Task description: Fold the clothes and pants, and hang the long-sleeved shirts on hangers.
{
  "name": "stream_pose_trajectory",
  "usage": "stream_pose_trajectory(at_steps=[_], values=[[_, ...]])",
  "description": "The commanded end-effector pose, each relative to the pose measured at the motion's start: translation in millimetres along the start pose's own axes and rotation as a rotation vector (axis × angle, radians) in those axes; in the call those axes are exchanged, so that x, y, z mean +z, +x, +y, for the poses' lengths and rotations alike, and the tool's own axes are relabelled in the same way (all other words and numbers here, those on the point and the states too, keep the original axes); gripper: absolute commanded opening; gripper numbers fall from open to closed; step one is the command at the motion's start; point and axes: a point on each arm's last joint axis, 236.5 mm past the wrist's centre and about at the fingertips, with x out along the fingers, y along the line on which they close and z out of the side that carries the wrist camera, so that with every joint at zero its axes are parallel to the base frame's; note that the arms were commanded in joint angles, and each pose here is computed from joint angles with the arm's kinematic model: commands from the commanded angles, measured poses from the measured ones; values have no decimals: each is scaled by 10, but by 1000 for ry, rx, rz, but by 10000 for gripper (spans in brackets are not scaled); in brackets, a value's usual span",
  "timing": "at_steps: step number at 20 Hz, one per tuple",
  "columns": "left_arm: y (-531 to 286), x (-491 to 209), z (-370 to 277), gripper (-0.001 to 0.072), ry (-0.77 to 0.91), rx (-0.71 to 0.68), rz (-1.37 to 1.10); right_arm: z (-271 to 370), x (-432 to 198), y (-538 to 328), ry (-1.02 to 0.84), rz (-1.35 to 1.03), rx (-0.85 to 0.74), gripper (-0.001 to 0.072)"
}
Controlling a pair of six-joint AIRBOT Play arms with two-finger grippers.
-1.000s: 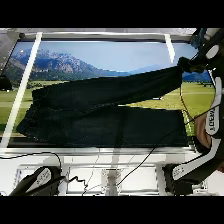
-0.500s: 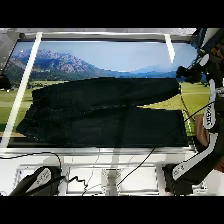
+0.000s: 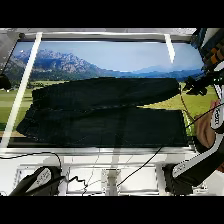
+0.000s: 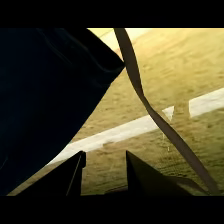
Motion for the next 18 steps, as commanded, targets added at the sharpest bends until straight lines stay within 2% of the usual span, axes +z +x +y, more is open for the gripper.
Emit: stream_pose_trajectory(at_steps=[1,5,8,11,17,18], values=[[-1,4,-3,687,0,0,-1,130,-31,162,-7,2,41,292],[-1,4,-3,687,0,0,-1,341,99,315,-41,-61,46,293],[-2,5,-2,687,0,0,-2,335,11,588,-19,-5,19,294],[-2,5,-2,687,0,0,-2,398,69,753,-14,-24,20,331],[-1,4,-3,687,0,0,-1,629,393,624,-27,-160,44,332],[-1,4,-3,687,0,0,-1,638,412,605,-29,-167,45,350]])
